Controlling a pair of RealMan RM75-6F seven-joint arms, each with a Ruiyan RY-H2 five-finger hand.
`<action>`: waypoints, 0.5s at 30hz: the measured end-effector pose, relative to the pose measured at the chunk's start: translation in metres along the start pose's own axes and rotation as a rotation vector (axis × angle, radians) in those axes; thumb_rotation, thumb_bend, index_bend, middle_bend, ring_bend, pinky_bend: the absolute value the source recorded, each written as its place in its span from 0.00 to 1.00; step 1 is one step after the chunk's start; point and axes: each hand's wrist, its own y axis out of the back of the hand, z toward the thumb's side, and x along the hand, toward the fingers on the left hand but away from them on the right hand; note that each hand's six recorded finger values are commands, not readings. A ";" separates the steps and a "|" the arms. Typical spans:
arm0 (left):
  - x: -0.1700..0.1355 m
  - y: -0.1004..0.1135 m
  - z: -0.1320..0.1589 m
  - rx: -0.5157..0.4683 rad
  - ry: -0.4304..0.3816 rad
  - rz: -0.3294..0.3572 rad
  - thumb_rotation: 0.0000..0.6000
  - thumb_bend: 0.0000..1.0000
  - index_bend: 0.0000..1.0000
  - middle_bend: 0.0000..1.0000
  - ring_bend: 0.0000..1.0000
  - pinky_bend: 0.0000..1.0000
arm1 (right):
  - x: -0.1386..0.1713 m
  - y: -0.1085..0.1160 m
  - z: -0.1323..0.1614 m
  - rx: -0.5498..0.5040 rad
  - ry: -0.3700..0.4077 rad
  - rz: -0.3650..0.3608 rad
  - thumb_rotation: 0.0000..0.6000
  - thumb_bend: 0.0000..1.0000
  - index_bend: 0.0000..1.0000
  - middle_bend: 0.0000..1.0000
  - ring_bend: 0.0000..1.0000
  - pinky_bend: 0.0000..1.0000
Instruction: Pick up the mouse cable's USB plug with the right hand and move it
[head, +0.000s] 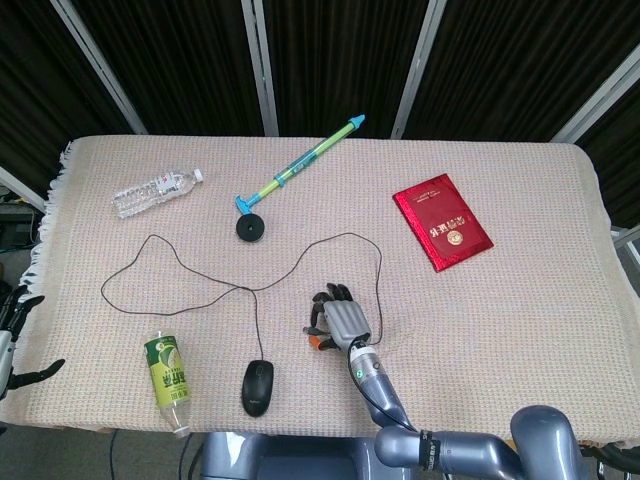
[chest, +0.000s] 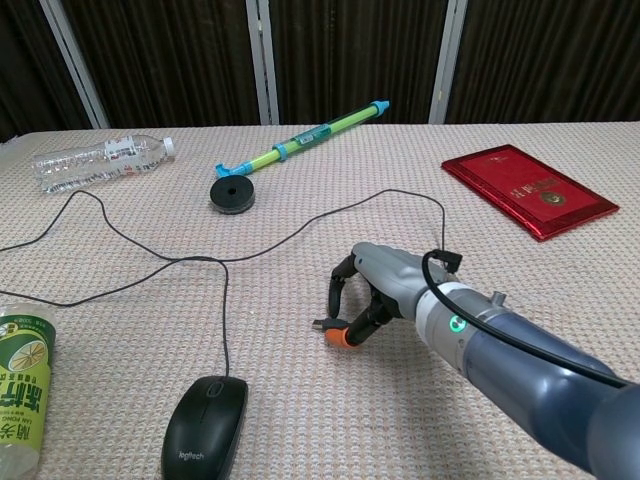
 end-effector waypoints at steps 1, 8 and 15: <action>0.000 0.000 0.000 -0.001 0.000 0.000 1.00 0.12 0.14 0.00 0.00 0.00 | 0.000 0.001 0.001 -0.002 0.002 -0.003 1.00 0.32 0.59 0.25 0.00 0.00; 0.000 0.000 0.000 -0.006 0.000 0.001 1.00 0.12 0.15 0.00 0.00 0.00 | 0.002 0.004 0.006 -0.009 0.019 -0.017 1.00 0.34 0.61 0.26 0.00 0.00; 0.000 0.001 -0.001 -0.013 0.002 -0.001 1.00 0.12 0.15 0.00 0.00 0.00 | 0.008 0.019 0.016 -0.068 0.045 -0.035 1.00 0.34 0.60 0.26 0.00 0.00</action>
